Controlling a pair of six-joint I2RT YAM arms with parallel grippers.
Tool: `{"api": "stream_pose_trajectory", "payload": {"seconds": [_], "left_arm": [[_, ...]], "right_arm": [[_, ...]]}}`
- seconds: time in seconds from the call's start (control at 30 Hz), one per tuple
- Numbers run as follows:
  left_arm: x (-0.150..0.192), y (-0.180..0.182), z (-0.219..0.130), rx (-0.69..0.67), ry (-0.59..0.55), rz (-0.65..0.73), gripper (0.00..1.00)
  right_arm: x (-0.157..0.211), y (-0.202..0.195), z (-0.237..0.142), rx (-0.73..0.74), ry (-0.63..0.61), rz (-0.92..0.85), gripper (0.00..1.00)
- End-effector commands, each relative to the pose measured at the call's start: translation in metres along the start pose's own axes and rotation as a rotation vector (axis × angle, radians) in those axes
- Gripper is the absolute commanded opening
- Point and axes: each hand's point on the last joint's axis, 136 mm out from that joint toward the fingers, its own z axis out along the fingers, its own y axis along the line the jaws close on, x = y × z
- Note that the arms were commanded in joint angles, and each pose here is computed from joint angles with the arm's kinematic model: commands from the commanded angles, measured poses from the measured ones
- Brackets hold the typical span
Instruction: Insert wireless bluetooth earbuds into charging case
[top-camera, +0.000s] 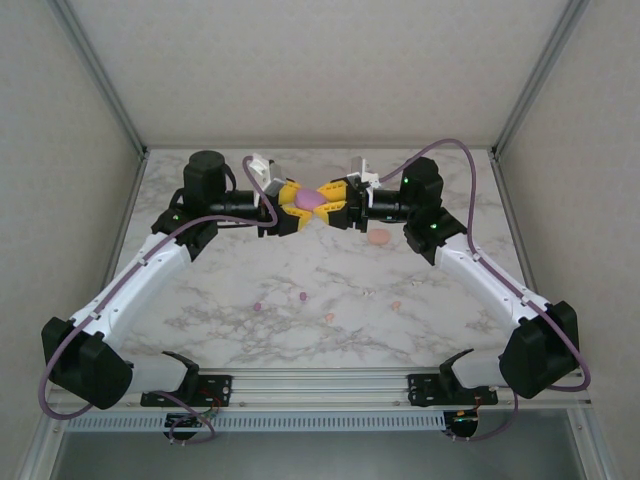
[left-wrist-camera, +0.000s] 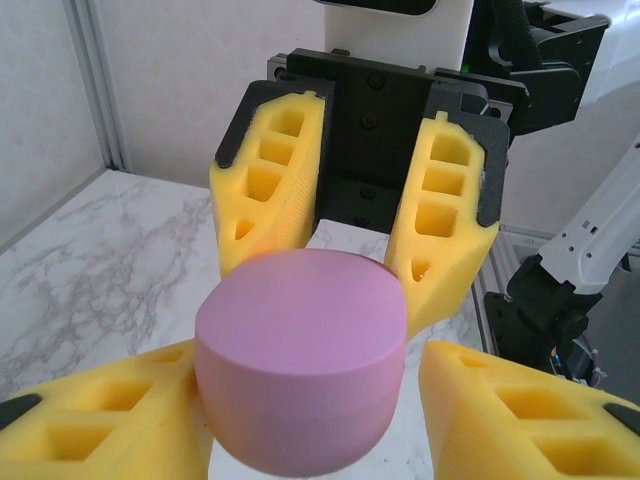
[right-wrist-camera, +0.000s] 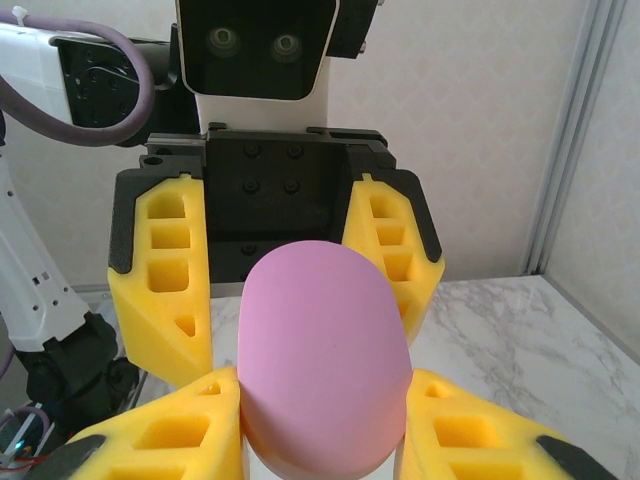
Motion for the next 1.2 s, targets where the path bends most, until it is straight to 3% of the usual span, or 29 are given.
{"api": "stream_pose_trajectory", "payload": {"seconds": [0.0, 1.17], "left_arm": [[-0.017, -0.005, -0.002, 0.024, -0.034, 0.04, 0.53], [-0.014, -0.002, 0.001, 0.032, -0.021, 0.025, 0.44]], "right_arm": [[-0.012, 0.004, 0.001, -0.008, -0.025, -0.033, 0.3], [-0.014, 0.003, -0.001, 0.006, -0.031, -0.042, 0.3]]}}
